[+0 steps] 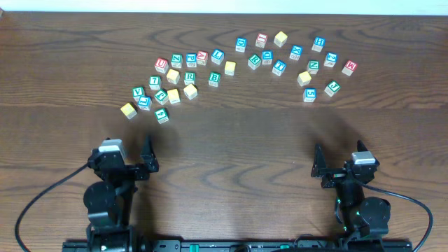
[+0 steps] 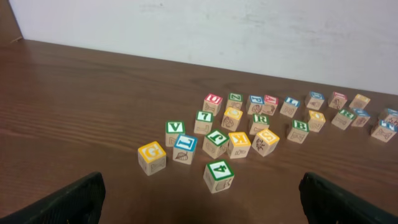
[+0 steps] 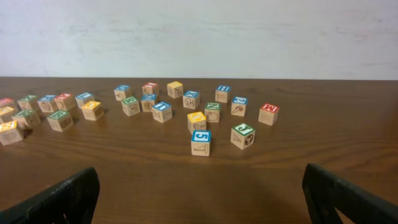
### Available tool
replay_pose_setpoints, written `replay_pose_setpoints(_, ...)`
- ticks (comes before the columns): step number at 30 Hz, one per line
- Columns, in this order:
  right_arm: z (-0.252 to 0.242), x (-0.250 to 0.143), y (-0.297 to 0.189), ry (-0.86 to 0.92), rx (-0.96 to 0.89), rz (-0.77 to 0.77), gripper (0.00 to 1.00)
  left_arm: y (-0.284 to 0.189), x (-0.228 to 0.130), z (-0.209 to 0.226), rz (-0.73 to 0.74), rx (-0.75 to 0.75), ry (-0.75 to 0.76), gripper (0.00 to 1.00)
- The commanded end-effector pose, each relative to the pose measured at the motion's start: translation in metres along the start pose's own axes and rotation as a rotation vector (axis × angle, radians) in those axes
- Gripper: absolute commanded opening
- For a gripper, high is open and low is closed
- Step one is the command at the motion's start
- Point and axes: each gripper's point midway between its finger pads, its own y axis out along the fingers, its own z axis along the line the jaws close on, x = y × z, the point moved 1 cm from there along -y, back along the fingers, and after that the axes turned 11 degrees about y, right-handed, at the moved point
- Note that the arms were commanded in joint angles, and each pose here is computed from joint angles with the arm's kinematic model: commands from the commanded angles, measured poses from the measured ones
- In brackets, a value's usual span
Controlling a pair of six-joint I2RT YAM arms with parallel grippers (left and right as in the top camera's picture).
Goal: Spell out ROBOT
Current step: 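Raise the left arm and reach forward over the block arc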
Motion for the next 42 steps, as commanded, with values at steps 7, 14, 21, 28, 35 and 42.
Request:
replay_pose_setpoints(7,-0.001,-0.002,0.000,0.011,-0.003,0.007,0.99,0.013,0.038,-0.010,0.032,-0.086,-0.011,0.99)
replay_pose_setpoints(14,-0.001,-0.002,0.000,0.011,-0.003,0.007,0.99,0.029,0.046,-0.011,0.125,-0.104,-0.025,0.99)
replay_pose_setpoints(21,-0.001,-0.002,0.000,0.011,-0.004,0.007,0.99,0.037,0.066,-0.009,0.150,-0.106,-0.029,0.99)
replay_pose_setpoints(28,-0.001,-0.002,0.000,0.011,-0.003,0.007,0.99,0.035,0.090,-0.008,0.116,-0.104,-0.024,0.99)
replay_pose_setpoints(35,-0.001,-0.002,0.000,0.011,-0.004,0.007,0.99,0.029,0.110,-0.007,0.112,-0.103,-0.023,0.99)
replay_pose_setpoints(42,-0.001,-0.002,0.000,0.011,-0.003,0.007,0.99,0.030,0.121,-0.006,0.133,-0.104,-0.026,0.99)
